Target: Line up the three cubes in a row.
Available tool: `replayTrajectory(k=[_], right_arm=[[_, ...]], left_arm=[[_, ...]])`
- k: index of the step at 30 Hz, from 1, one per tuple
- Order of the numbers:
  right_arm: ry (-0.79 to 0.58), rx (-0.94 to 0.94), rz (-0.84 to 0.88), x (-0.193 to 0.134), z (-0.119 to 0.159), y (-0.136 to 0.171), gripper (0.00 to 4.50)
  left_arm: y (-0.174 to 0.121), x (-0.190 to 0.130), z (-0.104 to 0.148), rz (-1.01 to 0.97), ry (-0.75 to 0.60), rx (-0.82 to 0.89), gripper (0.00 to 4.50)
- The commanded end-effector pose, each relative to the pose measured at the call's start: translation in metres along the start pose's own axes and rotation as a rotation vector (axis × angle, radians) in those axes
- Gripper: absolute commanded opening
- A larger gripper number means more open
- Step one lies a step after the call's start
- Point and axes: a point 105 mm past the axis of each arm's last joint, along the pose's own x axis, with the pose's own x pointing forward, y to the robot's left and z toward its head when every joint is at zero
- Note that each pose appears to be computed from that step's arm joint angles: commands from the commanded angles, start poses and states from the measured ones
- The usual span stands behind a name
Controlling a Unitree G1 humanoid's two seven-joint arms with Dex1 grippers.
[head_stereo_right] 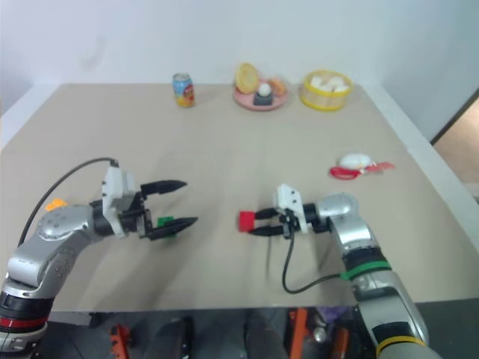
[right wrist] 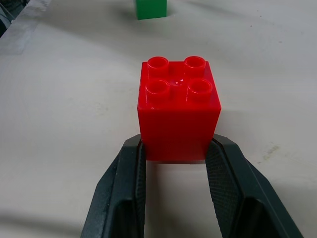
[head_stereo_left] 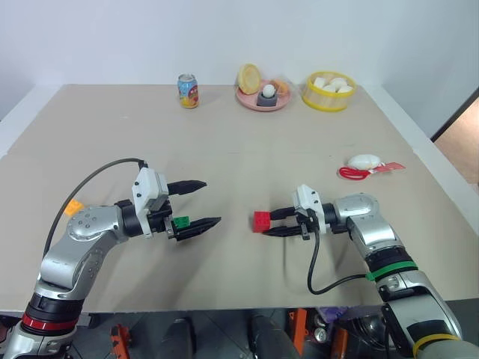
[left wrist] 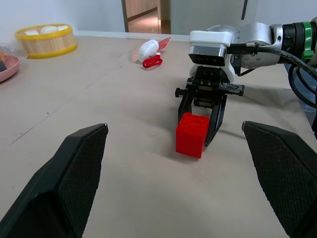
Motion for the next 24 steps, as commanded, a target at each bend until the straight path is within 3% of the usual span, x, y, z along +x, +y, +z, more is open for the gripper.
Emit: replayTrajectory(k=[1,13,14,20,21,24], right_arm=[[0.006,-0.037,-0.002,-0.006,0.004,-0.002,1.16],[0.035,-0.027,-0.013,-0.007,-0.005,-0.001,1.16],[0.035,-0.024,-0.014,-0.008,-0.005,-0.002,2.23],[0.041,-0.008,-0.028,-0.011,-0.007,-0.006,4.3],[0.045,-0.004,-0.026,-0.011,-0.008,-0.005,4.48],[0.07,0.006,-0.022,-0.014,-0.011,-0.006,4.48]], left_arm=[[0.002,-0.001,0.015,0.004,-0.038,0.048,4.5],[0.004,0.001,0.017,0.001,-0.045,0.052,4.5],[0.004,0.001,0.017,0.001,-0.045,0.053,4.5],[0.004,0.002,0.017,0.002,-0.048,0.055,4.5],[0.004,0.002,0.017,0.003,-0.049,0.055,4.5],[0.004,0.002,0.017,0.004,-0.05,0.054,4.5]])
